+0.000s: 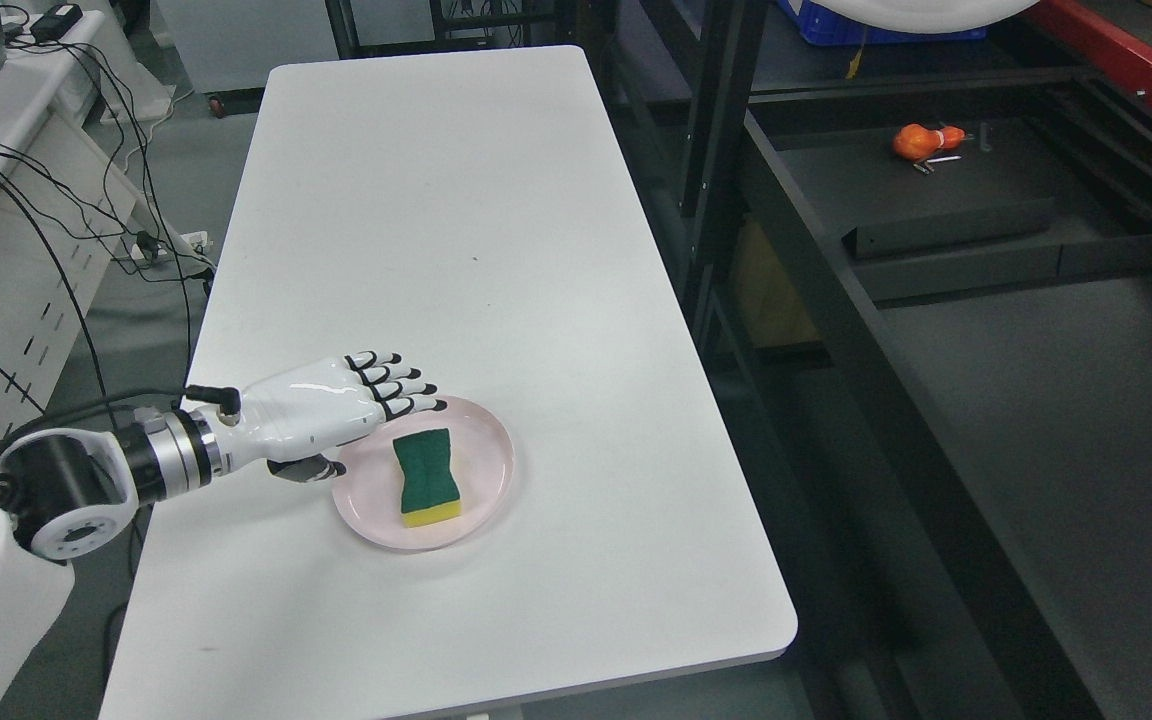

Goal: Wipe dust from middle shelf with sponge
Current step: 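Lower the left hand over the green-yellow sponge and close fingers on it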

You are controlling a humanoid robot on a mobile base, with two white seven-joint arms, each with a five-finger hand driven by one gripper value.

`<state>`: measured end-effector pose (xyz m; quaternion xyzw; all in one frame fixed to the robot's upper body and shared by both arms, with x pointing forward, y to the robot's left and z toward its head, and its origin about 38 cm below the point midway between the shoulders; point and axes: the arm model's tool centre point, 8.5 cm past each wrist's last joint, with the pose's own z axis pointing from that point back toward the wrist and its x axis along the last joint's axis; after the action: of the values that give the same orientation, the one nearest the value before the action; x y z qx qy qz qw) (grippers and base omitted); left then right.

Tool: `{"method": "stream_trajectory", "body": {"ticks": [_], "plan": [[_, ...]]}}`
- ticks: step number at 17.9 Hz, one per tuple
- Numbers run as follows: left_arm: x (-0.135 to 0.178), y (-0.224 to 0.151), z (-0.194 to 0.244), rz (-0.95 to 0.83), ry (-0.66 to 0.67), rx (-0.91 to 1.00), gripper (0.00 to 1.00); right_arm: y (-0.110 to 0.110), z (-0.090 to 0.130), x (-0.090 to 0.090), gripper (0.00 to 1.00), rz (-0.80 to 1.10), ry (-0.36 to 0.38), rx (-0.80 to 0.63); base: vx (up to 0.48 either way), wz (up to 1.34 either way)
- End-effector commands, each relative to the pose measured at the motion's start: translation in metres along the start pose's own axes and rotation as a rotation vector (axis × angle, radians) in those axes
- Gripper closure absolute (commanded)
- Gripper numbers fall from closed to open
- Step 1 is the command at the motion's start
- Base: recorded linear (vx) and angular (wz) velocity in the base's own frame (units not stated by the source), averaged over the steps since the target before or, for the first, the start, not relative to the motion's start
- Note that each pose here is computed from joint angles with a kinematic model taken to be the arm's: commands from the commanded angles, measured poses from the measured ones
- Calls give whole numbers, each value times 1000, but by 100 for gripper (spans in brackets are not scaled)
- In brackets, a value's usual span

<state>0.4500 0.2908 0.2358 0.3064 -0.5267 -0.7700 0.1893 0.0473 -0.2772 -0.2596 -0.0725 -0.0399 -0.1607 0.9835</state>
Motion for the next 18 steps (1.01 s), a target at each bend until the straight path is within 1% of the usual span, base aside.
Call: {"method": "stream_trajectory", "body": {"ticks": [1, 5, 7, 8, 10, 11, 16, 18], "plan": [[14, -17, -38, 14, -56, -70, 6, -10, -1, 2, 0, 3, 49, -14, 0, 0], [24, -6, -61, 18, -92, -46, 6, -10, -1, 3, 0, 3, 49, -14, 0, 0], [29, -8, -66, 51, -84, -31, 4, -10, -1, 2, 0, 3, 49, -14, 0, 0], [34, -11, -68, 58, -102, -26, 2, -10, -1, 2, 0, 3, 49, -14, 0, 0], [51, -16, -74, 91, -164, 2, 2, -10, -1, 2, 0, 3, 49, -14, 0, 0], [53, -17, -71, 88, -176, -1, 2, -10, -1, 2, 0, 3, 51, -14, 0, 0], [49, -10, -55, 53, -176, 13, 2, -10, -1, 2, 0, 3, 49, -14, 0, 0], [35, -6, -48, 71, -122, 32, 2, -10, -1, 2, 0, 3, 49, -14, 0, 0]]}}
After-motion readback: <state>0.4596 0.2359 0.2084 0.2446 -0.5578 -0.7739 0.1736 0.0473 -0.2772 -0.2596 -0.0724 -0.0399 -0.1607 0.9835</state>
